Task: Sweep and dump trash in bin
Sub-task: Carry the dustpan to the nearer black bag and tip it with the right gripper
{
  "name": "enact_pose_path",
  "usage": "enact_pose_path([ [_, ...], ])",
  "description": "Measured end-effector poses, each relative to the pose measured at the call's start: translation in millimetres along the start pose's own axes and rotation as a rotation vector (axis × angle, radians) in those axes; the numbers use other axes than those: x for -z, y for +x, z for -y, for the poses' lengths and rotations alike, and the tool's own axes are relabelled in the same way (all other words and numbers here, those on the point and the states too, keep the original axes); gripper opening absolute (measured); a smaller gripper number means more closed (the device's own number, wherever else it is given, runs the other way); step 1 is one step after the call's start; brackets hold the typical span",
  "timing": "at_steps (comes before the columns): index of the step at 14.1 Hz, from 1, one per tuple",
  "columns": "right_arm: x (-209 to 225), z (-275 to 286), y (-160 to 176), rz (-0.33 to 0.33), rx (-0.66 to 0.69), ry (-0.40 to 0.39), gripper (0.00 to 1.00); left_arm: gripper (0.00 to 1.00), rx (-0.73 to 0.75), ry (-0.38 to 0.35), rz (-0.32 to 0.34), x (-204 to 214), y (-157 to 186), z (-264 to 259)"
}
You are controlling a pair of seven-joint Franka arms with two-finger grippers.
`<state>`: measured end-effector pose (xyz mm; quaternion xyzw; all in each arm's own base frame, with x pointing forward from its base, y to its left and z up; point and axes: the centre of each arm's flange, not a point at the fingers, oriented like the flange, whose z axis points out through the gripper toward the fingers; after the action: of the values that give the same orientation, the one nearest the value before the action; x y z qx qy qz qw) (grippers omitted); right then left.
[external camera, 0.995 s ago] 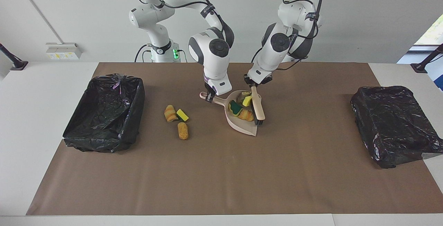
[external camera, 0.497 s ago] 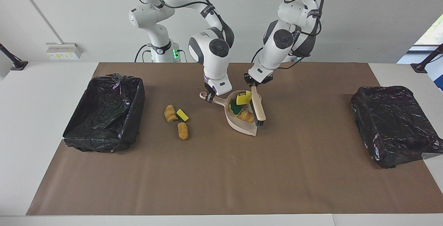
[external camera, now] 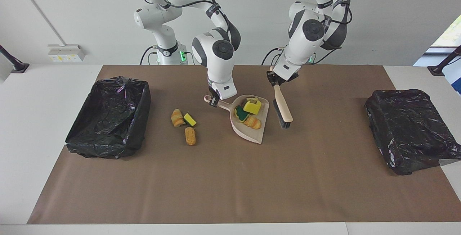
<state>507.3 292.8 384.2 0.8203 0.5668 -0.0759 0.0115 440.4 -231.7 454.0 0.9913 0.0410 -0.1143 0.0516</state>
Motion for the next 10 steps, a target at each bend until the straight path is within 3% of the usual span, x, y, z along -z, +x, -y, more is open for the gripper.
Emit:
enact_pose_path([
  [6,96.8,-52.6,-122.5,-0.074,-0.127,-0.026,0.33,0.26,0.050,0.047,0.018,12.0,-31.3,10.1],
  [10,142.4,-94.9,-256.7,-0.083,-0.194,0.001,0.33,0.26,0.044,0.109,0.006,-20.9,-90.1,-8.7],
])
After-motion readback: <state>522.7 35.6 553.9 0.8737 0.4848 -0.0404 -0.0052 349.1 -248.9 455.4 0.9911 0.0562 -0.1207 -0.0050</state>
